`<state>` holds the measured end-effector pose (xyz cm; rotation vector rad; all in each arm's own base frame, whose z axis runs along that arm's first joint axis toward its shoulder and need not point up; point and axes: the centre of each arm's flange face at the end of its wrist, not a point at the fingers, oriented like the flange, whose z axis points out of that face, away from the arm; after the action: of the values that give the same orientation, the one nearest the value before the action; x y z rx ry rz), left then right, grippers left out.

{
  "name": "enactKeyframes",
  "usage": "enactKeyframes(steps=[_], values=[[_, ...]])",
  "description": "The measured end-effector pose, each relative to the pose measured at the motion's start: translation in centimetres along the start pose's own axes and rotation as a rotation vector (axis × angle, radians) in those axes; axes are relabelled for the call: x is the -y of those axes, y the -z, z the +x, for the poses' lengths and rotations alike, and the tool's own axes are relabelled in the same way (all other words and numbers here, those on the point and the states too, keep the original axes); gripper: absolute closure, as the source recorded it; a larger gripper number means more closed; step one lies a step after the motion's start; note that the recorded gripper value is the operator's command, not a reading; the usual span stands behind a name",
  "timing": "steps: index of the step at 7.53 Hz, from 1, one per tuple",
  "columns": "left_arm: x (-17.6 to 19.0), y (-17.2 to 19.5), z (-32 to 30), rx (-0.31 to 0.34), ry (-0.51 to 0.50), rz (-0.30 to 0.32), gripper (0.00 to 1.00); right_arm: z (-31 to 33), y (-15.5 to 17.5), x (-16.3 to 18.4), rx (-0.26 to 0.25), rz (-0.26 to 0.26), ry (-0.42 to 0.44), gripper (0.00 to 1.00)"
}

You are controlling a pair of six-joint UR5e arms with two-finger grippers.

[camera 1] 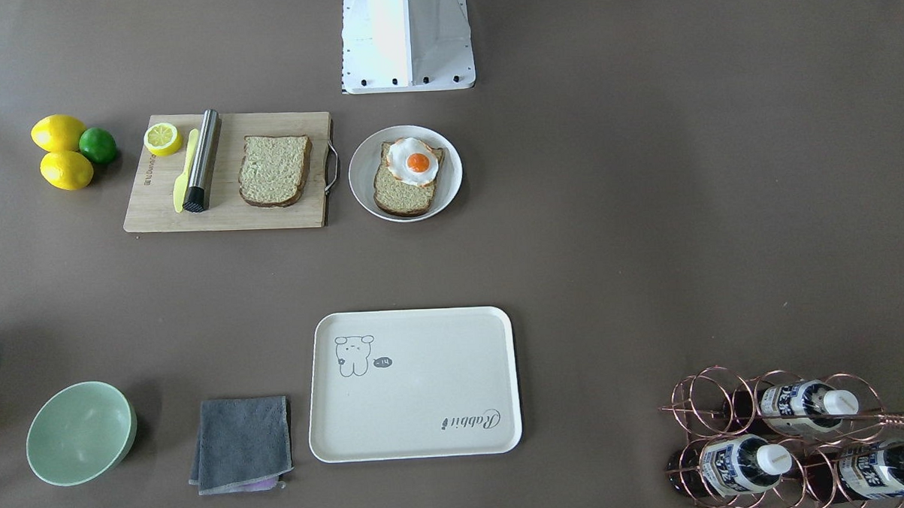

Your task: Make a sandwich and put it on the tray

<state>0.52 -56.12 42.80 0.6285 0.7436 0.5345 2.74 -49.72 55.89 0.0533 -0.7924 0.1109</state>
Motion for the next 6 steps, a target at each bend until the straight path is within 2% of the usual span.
enactKeyframes(steps=[1,3,4,6], values=[[1.5,-1.4,1.6,-0.024,0.082,0.005,0.02,-3.5,0.8,1.3,0.044,0.010,0.032,0.00],[6.7,-4.9,6.6,-0.095,0.381,-0.005,0.02,-14.2,1.4,4.1,0.114,0.008,0.040,0.00],[8.4,-5.6,8.7,-0.124,0.405,0.017,0.02,-19.5,1.5,4.7,0.135,0.005,0.030,0.00],[10.2,-6.7,11.9,-0.162,0.337,0.093,0.02,-27.8,1.3,4.1,0.153,0.008,0.043,0.00]])
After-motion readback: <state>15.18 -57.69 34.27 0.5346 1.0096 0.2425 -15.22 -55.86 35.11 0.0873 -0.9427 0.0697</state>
